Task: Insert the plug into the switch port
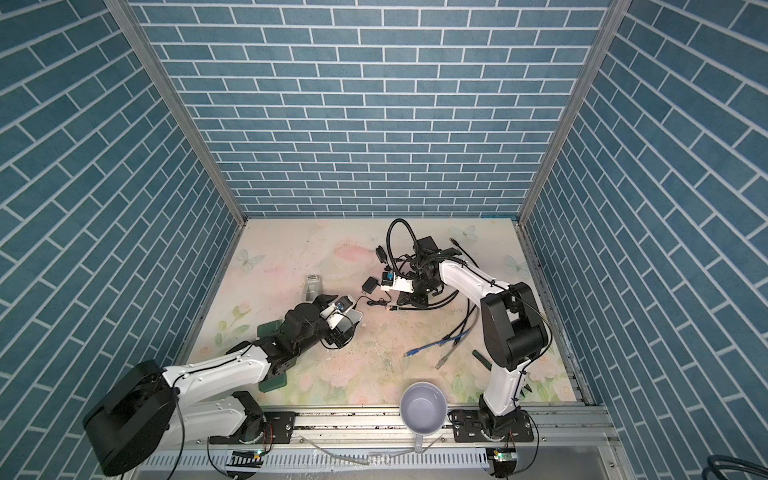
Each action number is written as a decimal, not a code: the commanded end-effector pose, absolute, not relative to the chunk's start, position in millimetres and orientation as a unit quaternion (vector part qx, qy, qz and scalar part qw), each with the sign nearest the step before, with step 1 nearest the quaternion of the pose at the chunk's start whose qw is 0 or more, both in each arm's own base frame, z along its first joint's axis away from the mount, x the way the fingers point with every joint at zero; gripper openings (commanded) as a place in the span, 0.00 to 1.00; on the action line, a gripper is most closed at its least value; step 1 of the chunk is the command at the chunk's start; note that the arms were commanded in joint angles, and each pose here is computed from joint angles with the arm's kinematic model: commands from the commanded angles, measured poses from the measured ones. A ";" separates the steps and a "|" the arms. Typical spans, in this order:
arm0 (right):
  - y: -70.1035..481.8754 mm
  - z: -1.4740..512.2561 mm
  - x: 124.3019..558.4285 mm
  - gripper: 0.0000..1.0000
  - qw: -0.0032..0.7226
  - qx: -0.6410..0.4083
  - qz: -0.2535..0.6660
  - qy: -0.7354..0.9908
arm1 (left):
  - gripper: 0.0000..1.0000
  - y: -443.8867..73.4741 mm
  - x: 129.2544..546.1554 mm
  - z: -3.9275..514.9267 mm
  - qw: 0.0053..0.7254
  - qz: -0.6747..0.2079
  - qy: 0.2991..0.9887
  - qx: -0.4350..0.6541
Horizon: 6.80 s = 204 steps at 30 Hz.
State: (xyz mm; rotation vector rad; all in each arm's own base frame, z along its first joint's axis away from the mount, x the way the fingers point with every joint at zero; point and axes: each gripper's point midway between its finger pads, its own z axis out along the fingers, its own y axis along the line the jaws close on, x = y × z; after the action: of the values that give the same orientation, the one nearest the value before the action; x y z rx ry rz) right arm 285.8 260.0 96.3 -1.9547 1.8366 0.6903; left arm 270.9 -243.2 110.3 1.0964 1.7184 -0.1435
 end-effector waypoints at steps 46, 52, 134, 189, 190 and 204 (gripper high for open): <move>241.9 40.7 314.8 0.00 0.143 -0.762 0.152 0.612 | 0.99 -283.1 267.0 151.7 0.603 -0.008 0.549 0.579; 248.8 76.3 307.5 0.00 0.139 -0.754 0.198 0.611 | 1.00 -290.1 266.7 150.6 0.600 0.014 0.510 0.616; 260.1 122.7 322.1 0.28 0.453 -0.638 0.172 0.598 | 0.11 -341.6 290.8 145.9 0.558 -0.139 0.549 0.606; 287.1 137.5 246.0 0.06 0.485 -0.682 0.256 0.484 | 0.17 -342.5 265.4 135.0 0.521 -0.173 0.524 0.651; 287.8 138.8 245.7 0.04 0.487 -0.682 0.258 0.481 | 0.18 -341.7 265.4 134.0 0.518 -0.174 0.527 0.650; 295.2 112.3 260.5 0.00 0.436 -0.657 0.245 0.564 | 0.77 -288.3 286.6 150.8 0.517 -0.182 0.712 0.439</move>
State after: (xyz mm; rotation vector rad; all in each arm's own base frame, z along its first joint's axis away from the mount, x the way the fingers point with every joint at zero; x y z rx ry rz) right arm 252.1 288.7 112.1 -1.6547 1.3190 0.6178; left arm 275.2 -306.8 133.6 1.2673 1.5750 -0.4407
